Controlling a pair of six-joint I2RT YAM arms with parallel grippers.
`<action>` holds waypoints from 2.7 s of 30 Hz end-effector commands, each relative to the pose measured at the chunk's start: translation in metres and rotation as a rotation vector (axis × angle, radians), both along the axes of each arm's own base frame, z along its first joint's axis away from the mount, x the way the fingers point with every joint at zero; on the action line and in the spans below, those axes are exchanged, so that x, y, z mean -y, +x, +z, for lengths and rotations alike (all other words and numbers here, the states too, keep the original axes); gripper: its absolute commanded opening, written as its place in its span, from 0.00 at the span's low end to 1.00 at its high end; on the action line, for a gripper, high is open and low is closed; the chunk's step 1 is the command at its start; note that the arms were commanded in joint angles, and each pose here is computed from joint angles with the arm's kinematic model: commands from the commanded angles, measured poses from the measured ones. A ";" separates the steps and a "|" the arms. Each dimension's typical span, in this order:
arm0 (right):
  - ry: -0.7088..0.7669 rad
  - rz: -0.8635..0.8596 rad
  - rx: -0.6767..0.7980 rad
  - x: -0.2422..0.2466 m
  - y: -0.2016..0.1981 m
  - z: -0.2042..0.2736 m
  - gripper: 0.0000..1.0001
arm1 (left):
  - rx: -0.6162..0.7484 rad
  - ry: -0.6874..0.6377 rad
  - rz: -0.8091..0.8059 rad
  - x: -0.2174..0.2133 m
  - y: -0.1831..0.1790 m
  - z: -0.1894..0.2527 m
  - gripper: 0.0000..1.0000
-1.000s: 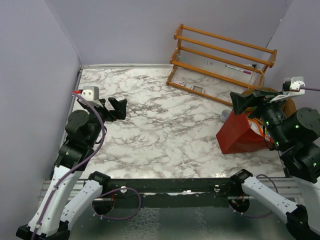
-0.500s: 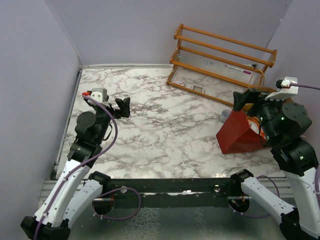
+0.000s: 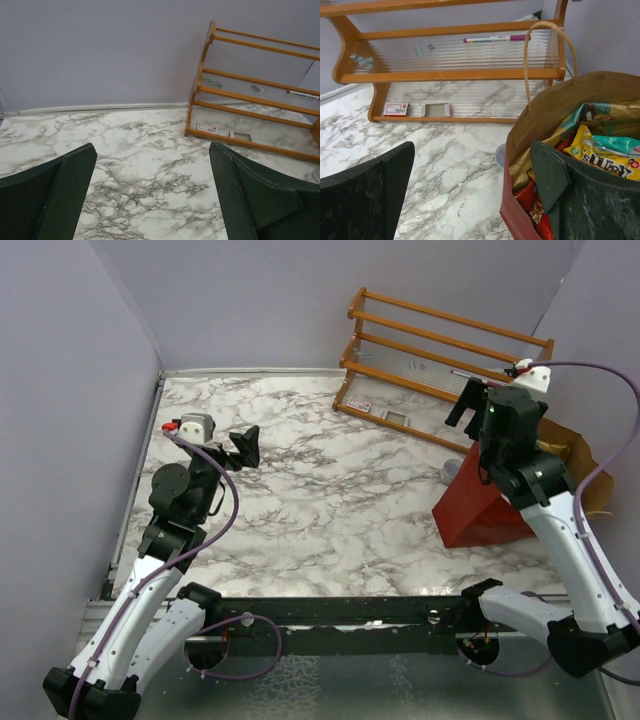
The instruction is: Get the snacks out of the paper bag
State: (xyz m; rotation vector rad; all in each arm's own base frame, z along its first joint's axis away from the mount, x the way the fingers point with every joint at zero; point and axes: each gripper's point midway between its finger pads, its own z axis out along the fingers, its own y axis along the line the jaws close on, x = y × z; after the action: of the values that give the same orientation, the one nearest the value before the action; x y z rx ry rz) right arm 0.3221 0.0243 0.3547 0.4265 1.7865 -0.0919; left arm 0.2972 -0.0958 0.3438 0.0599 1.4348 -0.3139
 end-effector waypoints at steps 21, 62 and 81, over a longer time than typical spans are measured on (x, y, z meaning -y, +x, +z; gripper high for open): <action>0.115 -0.159 -0.003 0.080 0.095 -0.047 0.62 | 0.047 -0.003 0.019 -0.002 0.003 0.007 0.99; 0.186 0.222 0.000 0.021 0.004 -0.036 0.01 | 0.019 -0.008 0.038 -0.002 0.007 0.000 0.96; 0.373 0.653 -0.084 -0.060 -0.056 -0.018 0.02 | -0.020 0.004 0.042 0.000 0.014 -0.011 0.96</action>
State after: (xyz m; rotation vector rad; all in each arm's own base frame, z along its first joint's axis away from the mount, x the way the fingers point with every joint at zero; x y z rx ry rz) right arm 0.2761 0.0538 0.3076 0.2079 2.0051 0.4979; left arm 0.3106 -0.0974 0.3276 0.0471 1.4714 -0.2840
